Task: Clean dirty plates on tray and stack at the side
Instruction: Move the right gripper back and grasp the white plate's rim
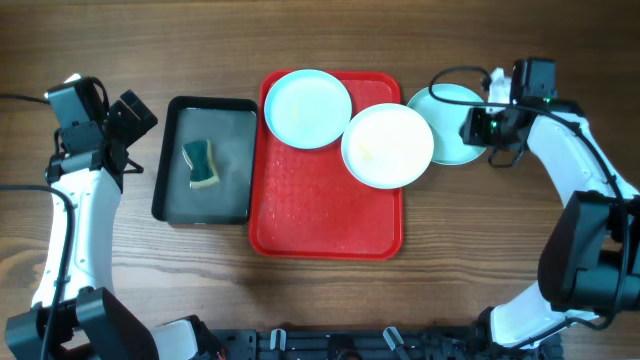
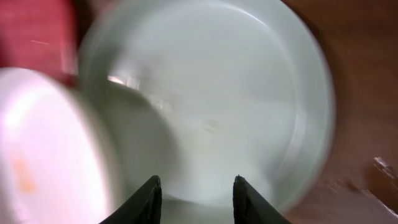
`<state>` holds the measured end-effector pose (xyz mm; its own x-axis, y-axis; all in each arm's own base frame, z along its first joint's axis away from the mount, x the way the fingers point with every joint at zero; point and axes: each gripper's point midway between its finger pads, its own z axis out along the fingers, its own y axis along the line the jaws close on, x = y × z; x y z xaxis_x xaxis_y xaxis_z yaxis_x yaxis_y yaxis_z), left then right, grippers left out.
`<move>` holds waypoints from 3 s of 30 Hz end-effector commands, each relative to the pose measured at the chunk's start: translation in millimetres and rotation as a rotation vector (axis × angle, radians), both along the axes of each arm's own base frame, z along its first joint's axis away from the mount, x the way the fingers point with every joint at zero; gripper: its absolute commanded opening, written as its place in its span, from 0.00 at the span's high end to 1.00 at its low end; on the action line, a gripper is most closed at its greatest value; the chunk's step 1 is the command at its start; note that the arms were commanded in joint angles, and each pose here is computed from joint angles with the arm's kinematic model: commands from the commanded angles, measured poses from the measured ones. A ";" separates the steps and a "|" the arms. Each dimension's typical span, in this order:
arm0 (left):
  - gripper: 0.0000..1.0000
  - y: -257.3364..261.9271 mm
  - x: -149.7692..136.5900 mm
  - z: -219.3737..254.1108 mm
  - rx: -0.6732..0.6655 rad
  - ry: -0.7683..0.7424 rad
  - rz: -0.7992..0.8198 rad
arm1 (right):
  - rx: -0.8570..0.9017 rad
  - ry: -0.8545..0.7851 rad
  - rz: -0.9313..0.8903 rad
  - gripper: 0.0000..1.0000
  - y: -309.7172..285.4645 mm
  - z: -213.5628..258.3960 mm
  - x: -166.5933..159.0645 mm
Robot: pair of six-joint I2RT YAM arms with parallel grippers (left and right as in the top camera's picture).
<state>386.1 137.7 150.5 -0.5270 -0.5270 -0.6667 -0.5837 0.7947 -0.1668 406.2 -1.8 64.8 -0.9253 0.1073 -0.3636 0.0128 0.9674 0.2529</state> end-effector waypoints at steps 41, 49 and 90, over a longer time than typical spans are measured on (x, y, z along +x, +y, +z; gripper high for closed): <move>0.00 1.4 4.0 12.1 0.002 -0.033 0.003 | 0.102 0.258 0.130 0.96 72.3 -41.0 -58.5; 0.00 1.4 4.0 12.1 0.002 -0.033 0.003 | 0.087 0.366 0.232 0.96 120.1 -42.5 -92.9; 0.00 1.4 4.0 12.1 0.002 -0.033 0.003 | -0.012 0.108 0.615 0.71 186.5 -43.2 -77.5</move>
